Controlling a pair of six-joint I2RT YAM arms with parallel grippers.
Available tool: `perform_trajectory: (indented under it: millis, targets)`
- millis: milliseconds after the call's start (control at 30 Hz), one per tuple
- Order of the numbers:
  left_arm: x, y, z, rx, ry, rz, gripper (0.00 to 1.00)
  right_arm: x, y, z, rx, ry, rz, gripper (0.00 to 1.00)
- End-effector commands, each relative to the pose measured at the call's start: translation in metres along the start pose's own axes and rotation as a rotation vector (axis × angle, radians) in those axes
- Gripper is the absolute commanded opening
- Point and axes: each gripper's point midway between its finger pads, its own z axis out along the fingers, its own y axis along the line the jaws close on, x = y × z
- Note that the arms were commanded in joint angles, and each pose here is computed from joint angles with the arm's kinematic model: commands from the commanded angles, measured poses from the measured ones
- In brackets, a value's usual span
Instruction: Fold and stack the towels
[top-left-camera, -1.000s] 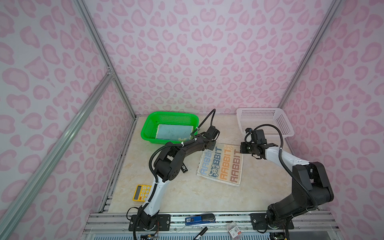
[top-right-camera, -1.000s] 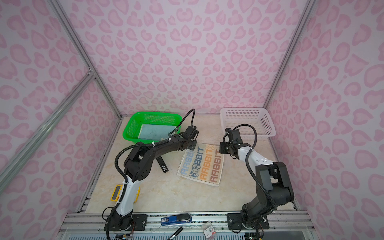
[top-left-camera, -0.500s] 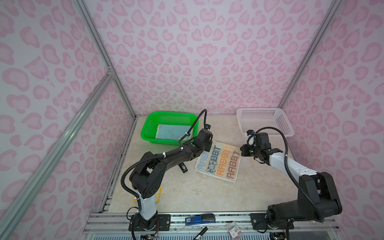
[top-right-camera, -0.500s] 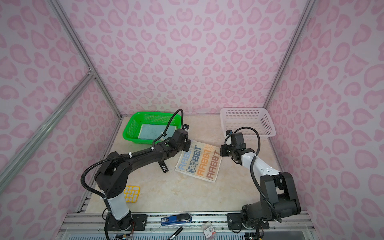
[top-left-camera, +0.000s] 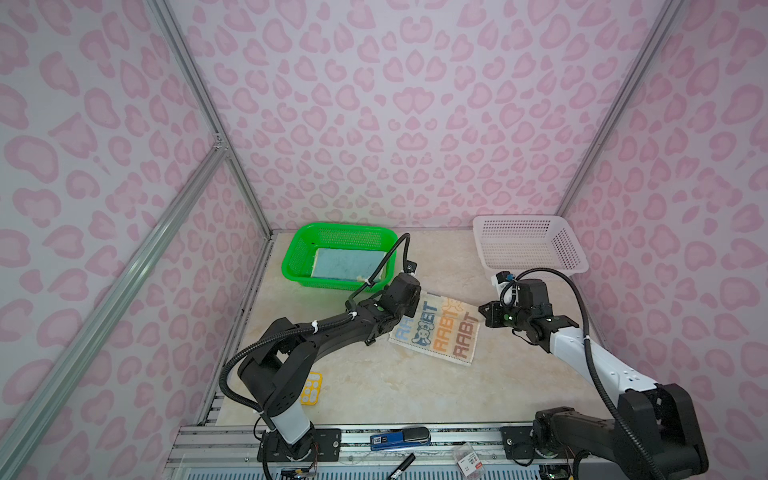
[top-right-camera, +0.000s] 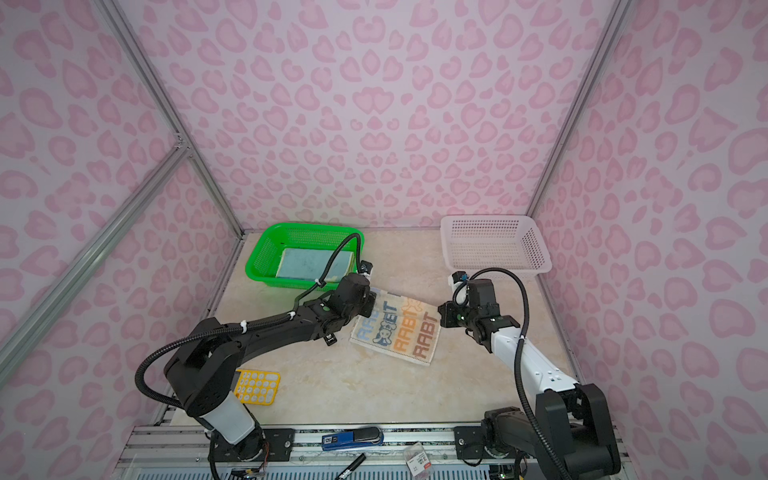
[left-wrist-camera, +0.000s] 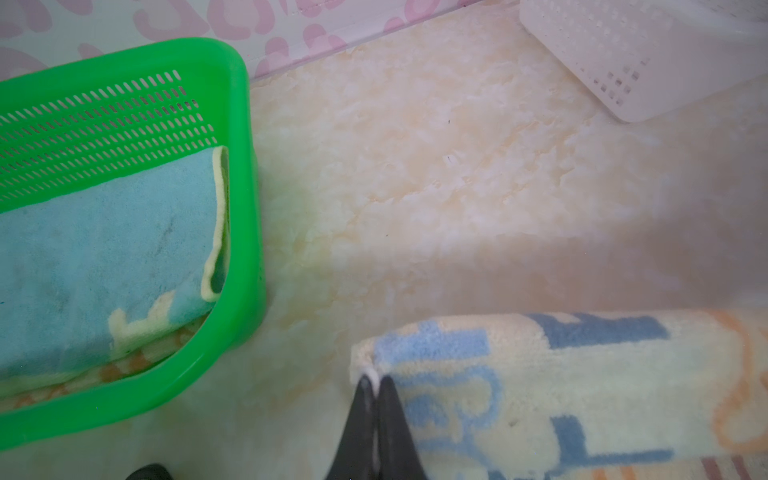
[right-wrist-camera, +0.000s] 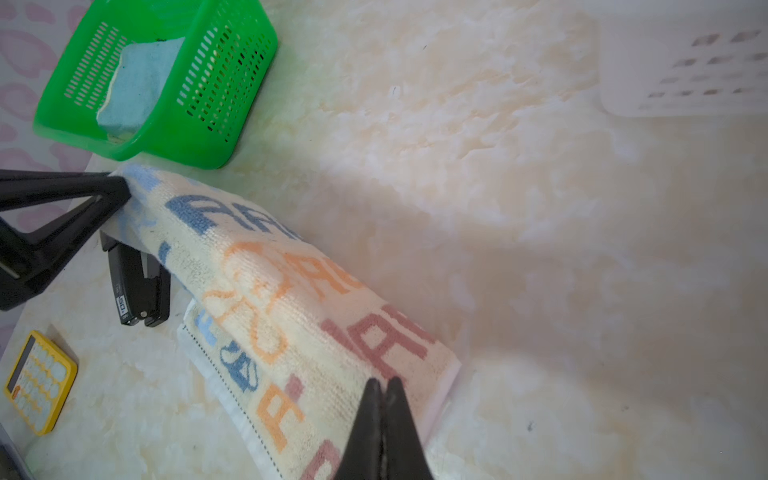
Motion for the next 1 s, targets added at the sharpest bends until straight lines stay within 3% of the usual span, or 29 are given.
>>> perform_trajectory:
  millis: [0,600,633,767,867,967]
  targets:
    - [0.003,0.013,-0.009,-0.055,-0.012,-0.02,0.02,0.024,0.008,-0.006,-0.021,0.063,0.024,0.0]
    - [0.098,0.001,-0.017,-0.035,0.183,-0.021,0.03,0.122,0.028,0.005,-0.003,0.272,0.026,0.0]
    - [0.103,0.001,-0.017,-0.038,0.19,-0.019,0.07,0.126,0.028,0.006,-0.001,0.285,0.026,0.02]
    - [0.11,0.003,-0.02,-0.057,0.196,-0.011,0.42,0.133,0.032,0.003,-0.013,0.318,0.027,0.19]
    - [0.107,0.009,-0.03,-0.07,0.169,-0.018,0.56,0.131,0.036,-0.004,-0.028,0.314,0.013,0.27]
    - [0.1,0.016,-0.041,-0.083,0.142,-0.018,0.62,0.123,0.039,-0.014,-0.024,0.297,-0.001,0.32]
